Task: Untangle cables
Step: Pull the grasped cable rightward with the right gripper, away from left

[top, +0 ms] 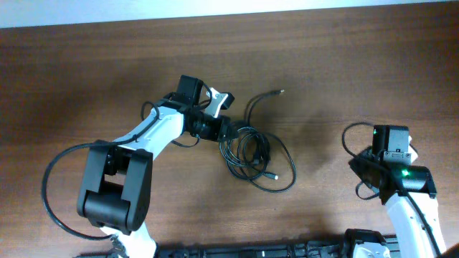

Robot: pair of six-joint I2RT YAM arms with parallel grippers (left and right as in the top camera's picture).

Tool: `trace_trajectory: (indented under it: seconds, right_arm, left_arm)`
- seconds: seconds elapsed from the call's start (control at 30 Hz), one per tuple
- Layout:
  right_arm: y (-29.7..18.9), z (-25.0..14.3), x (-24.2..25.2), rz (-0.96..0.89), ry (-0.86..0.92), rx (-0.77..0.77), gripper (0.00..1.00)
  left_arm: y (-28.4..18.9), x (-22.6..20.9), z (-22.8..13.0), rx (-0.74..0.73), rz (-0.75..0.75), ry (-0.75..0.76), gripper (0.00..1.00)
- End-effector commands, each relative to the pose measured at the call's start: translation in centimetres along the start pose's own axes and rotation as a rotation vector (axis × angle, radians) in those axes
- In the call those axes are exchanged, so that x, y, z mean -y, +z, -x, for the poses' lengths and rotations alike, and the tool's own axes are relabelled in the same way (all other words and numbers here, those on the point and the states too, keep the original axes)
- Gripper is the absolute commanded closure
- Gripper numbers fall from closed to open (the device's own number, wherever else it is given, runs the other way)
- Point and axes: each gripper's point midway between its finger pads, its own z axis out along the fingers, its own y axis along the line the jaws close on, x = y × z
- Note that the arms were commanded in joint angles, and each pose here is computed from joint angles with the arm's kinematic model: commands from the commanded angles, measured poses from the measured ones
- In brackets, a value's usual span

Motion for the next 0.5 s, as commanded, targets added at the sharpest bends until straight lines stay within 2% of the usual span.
trace_trajectory:
  seconds: [0.0,0.07,0.13,0.23,0.4,0.47]
  right_arm:
    - [-2.9,-3.7,-9.0,0.566,-0.548,-0.149,0.67]
    - [-3.9,-5.6,-10.9,0.741,-0.707,-0.200,0.62]
    - [-4.1,-7.0,-11.4,0.831,-0.792,-0.254,0.59]
    - [-2.5,-9.1,-11.9,0.831,-0.862,-0.351,0.54]
    - [0.0,-13.0,-12.3,0.802,-0.933,-0.522,0.54]
    - [1.2,-13.4,-12.4,0.785,-0.937,-0.548,0.66]
  left_arm:
    - [-0.1,3.7,0.0,0.000,-0.101,0.089,1.00]
    - [1.1,6.1,-1.0,-0.035,-0.162,0.199,1.00]
    - [1.9,7.5,-1.6,-0.057,-0.185,0.244,1.00]
    - [2.5,8.3,-1.9,-0.067,-0.196,0.280,1.00]
    - [2.5,8.3,-1.8,-0.063,-0.196,0.285,1.00]
    - [2.5,8.3,-1.8,-0.063,-0.196,0.284,1.00]
